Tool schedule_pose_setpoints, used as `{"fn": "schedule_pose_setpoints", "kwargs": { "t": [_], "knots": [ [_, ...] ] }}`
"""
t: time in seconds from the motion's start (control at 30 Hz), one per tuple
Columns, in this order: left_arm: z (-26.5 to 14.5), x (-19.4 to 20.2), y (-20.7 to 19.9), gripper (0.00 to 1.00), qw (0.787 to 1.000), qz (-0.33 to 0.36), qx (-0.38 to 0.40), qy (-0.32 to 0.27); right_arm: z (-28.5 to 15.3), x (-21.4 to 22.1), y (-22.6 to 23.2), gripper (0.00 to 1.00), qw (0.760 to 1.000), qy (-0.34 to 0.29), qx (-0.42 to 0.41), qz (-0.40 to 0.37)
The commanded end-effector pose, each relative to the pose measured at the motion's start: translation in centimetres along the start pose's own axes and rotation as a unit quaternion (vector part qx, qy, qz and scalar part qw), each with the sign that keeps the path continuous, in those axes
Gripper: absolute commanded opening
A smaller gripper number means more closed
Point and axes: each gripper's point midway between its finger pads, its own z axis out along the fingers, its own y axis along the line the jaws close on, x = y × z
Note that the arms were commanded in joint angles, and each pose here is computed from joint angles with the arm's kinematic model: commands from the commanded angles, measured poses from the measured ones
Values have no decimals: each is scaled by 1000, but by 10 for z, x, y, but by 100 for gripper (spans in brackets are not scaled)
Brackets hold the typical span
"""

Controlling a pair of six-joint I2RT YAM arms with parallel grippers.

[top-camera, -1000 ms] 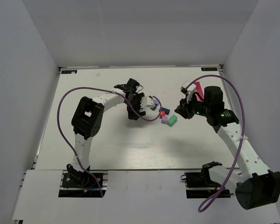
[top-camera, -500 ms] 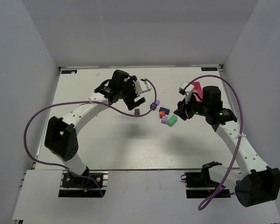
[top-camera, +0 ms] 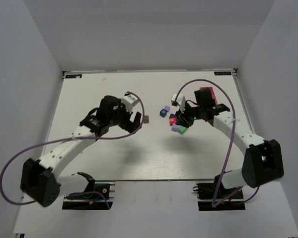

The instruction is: Build the wood block tower

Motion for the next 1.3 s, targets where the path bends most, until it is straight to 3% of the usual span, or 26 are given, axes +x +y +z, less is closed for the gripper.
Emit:
{"fn": "schedule_pose_setpoints", "kwargs": {
  "t": [0.0,0.13,0.17,0.23,0.27,0.33,0.8,1.27],
  "knots": [
    [-49,-47,-2,100,990,-31,-38,-131,16,-29,-21,40,999,-12,13,-31],
    [-86,-54,5,100,976,-48,-87,-195,46,-29,-41,45,998,33,43,34],
    [-88,-51,8,100,974,-49,-95,-197,57,-45,-50,45,998,31,46,38],
    [-97,-52,13,100,970,-52,-117,-206,81,-23,-53,46,991,77,53,99],
    [-100,-53,13,100,969,-51,-117,-210,84,-42,-59,51,991,66,60,96],
    [-100,-53,13,100,969,-51,-117,-210,101,-35,-64,52,986,91,77,116],
    [-90,-47,13,100,973,-54,-113,-192,128,-27,-93,58,976,130,143,101],
    [-90,-47,12,100,974,-53,-108,-192,139,-13,-102,63,975,151,140,83]
  ]
}}
